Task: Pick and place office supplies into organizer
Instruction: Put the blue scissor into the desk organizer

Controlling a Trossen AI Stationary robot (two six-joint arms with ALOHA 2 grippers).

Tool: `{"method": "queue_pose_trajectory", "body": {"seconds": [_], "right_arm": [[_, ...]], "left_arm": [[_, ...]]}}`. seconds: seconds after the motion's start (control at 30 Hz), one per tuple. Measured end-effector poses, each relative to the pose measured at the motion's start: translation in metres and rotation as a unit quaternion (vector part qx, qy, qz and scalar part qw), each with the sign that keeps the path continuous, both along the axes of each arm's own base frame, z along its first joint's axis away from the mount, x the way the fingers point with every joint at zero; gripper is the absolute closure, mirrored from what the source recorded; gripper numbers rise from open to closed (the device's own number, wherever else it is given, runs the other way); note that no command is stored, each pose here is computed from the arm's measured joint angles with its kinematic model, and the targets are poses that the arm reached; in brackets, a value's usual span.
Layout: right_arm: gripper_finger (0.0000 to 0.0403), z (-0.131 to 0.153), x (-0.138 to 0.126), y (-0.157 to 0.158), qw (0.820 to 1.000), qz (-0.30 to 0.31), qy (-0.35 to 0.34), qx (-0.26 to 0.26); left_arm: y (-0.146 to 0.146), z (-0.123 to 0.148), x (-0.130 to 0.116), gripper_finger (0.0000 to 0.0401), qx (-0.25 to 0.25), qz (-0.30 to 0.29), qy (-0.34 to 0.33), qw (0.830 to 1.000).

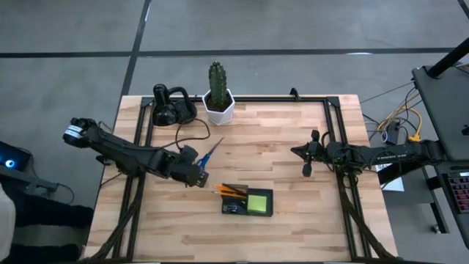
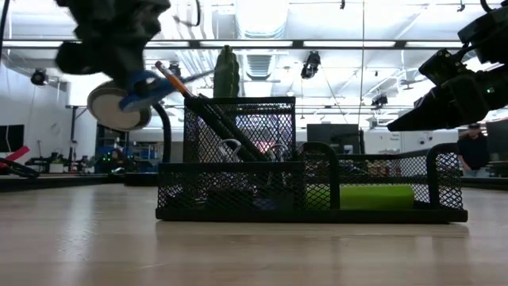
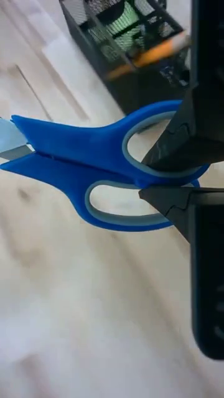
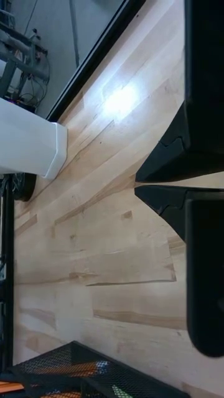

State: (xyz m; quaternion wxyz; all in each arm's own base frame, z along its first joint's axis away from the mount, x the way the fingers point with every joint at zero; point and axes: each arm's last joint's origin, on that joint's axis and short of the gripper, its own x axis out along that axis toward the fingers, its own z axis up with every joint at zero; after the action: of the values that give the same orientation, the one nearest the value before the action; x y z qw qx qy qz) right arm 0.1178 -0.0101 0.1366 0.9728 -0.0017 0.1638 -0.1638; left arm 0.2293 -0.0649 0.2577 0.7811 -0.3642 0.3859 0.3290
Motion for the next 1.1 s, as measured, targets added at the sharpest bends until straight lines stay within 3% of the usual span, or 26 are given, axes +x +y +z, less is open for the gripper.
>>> {"method": "queue_pose_trajectory", "body": {"seconds": [0.23, 0.53, 0.7, 0.9, 1.1], "right_arm": [[0.0394, 0.000, 0.000, 0.000, 1.000, 0.000, 0.000, 0.000], [0.0394, 0.000, 0.000, 0.000, 1.000, 0.000, 0.000, 0.000], [0.0394, 0.000, 0.000, 0.000, 1.000, 0.000, 0.000, 0.000], [0.0394, 0.000, 0.000, 0.000, 1.000, 0.000, 0.000, 0.000], [0.0394, 0.000, 0.000, 0.000, 1.000, 0.000, 0.000, 0.000]], "left_arm": [[-0.003, 0.021, 0.022, 0.0387, 0.170, -0.086, 0.001, 0.982], [-0.015, 0.038, 0.069, 0.0387, 0.336, -0.187, 0.062, 0.921], [-0.022, 0.053, 0.091, 0.0387, 0.419, -0.232, 0.105, 0.872], [-0.034, 0.056, 0.107, 0.0387, 0.510, -0.295, 0.192, 0.785], [-0.045, 0.051, 0.112, 0.0387, 0.551, -0.332, 0.248, 0.725]]}}
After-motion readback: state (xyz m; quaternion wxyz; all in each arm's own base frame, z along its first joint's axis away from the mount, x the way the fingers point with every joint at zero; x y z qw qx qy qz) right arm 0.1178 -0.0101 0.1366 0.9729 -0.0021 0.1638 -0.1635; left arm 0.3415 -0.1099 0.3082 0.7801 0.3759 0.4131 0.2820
